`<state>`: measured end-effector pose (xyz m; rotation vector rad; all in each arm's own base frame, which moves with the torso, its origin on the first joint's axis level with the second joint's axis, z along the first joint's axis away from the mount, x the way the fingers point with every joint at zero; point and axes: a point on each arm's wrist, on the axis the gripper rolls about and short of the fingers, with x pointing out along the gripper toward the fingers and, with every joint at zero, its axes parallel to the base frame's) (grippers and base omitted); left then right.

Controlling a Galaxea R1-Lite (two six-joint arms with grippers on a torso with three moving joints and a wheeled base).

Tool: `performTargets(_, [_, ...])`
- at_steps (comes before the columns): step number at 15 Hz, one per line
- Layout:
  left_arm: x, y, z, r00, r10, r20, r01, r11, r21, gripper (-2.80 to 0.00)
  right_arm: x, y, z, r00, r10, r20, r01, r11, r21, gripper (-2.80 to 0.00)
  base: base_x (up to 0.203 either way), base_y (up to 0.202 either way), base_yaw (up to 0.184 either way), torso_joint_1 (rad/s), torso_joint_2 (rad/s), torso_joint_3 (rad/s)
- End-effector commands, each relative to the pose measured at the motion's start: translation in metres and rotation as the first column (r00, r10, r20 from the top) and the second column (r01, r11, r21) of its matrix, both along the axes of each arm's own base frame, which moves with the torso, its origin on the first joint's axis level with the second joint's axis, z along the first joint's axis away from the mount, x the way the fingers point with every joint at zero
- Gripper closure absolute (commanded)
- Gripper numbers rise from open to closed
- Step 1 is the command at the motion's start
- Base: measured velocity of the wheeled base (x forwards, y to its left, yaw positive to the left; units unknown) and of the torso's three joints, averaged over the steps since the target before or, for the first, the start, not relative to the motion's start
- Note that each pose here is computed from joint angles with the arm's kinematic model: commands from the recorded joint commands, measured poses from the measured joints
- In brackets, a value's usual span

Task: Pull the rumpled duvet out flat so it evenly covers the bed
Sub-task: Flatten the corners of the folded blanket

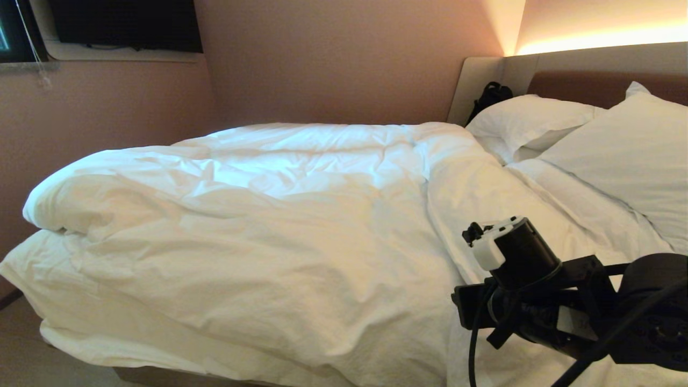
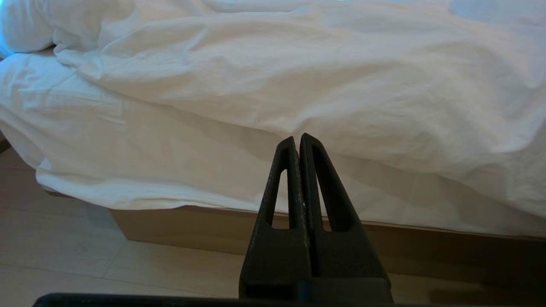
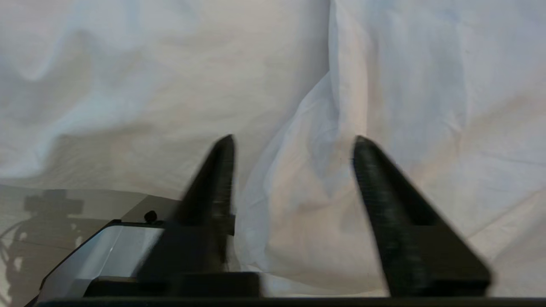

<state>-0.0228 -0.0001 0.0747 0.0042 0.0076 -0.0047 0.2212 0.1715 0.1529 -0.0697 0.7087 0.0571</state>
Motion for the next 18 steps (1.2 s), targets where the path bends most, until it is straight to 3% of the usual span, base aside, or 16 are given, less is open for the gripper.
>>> performTargets(1, [0.0, 0.0, 0.0, 1.0, 0.0, 0.0, 0.0, 1.0, 0.0, 0.0, 0.0, 0.0, 0.0, 1.0, -0.004, 0.002, 0.004, 1.0, 0.0, -2.8, 0.0, 0.0, 0.0, 0.0, 0.0, 0.0])
performTargets(9, [0.0, 0.0, 0.0, 1.0, 0.0, 0.0, 0.0, 1.0, 0.0, 0.0, 0.032, -0.007, -0.014, 0.996, -0.078, -0.036, 0.078, 0.997, -0.016, -2.8, 0.0, 0.0, 0.0, 0.0, 0.0, 0.0])
performTargets(18, [0.0, 0.0, 0.0, 1.0, 0.0, 0.0, 0.0, 1.0, 0.0, 0.0, 0.054, -0.01, -0.034, 0.99, -0.099, -0.103, 0.1, 0.995, 0.0, -2.8, 0.0, 0.0, 0.0, 0.0, 0.0, 0.0])
